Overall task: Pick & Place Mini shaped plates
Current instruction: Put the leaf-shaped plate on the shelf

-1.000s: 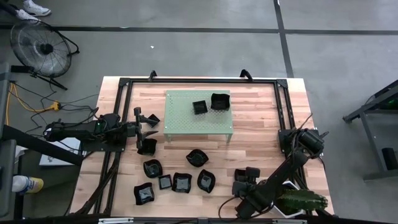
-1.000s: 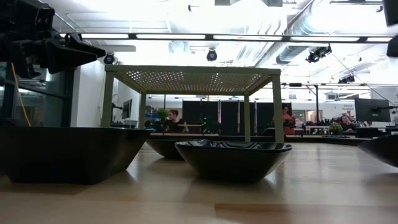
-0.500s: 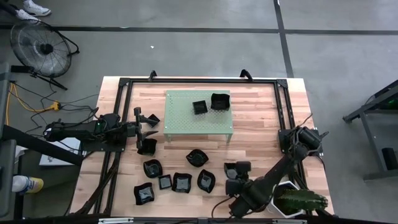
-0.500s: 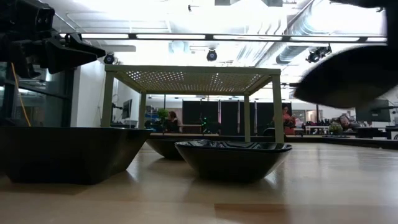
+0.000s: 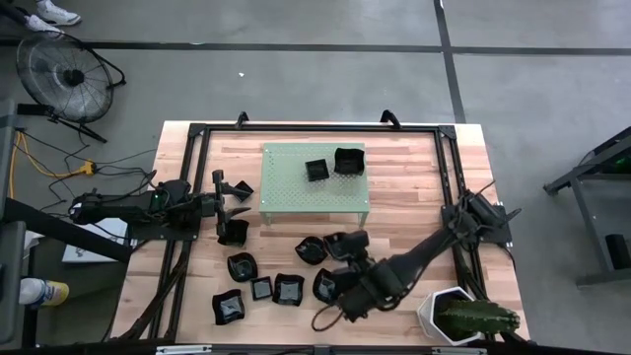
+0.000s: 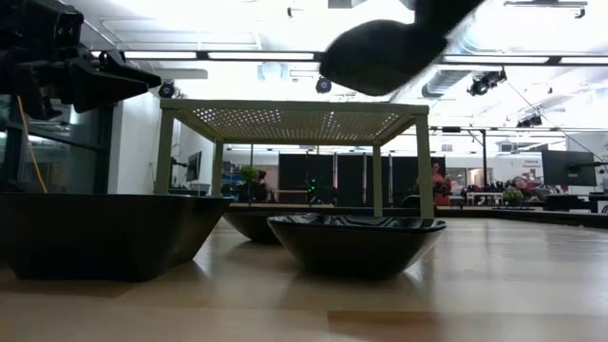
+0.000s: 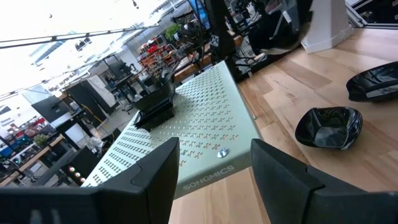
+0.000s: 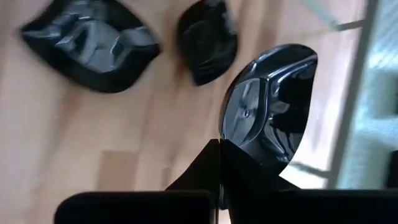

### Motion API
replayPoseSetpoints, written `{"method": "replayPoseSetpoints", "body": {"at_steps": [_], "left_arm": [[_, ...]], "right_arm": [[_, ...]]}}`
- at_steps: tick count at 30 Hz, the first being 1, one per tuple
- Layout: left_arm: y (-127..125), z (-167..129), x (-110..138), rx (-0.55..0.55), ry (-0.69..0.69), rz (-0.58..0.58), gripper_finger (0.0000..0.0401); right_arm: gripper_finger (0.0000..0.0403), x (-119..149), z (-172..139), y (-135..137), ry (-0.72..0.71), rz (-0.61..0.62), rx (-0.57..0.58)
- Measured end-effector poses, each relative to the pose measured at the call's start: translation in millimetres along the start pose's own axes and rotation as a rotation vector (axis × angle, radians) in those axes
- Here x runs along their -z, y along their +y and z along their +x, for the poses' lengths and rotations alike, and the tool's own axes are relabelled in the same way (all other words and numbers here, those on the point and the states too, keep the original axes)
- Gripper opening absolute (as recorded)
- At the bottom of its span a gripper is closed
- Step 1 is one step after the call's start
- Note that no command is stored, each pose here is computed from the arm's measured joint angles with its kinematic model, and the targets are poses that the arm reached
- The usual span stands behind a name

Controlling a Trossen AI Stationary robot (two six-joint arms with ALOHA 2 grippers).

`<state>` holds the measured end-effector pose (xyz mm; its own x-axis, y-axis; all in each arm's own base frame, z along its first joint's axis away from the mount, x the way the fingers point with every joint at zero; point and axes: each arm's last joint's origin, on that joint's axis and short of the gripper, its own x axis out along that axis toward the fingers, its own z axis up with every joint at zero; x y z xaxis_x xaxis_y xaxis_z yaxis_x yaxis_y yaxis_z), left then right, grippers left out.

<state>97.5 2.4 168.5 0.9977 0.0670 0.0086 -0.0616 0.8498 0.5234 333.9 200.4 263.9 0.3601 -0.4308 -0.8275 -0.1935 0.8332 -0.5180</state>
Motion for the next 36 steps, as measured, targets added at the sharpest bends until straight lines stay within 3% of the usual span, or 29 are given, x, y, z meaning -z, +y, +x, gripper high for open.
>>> {"method": "replayPoseSetpoints", "body": {"at_steps": [14,31,36], "left_arm": [[0.0,0.0,0.1,0.000,0.000,0.000,0.0193],[0.0,0.0,0.1,0.000,0.000,0.000,0.0193],[-0.1,0.0,0.1,0.000,0.000,0.000,0.0193]], "right_arm": [[0.0001,-37.6,25.8,-47.8,-0.205,-0.068,0.067],[0.0007,-51.8,60.5,-115.6,-0.253,-0.181,0.180],[0.0004,-53.9,74.3,-135.3,-0.283,-0.193,0.156]]}}
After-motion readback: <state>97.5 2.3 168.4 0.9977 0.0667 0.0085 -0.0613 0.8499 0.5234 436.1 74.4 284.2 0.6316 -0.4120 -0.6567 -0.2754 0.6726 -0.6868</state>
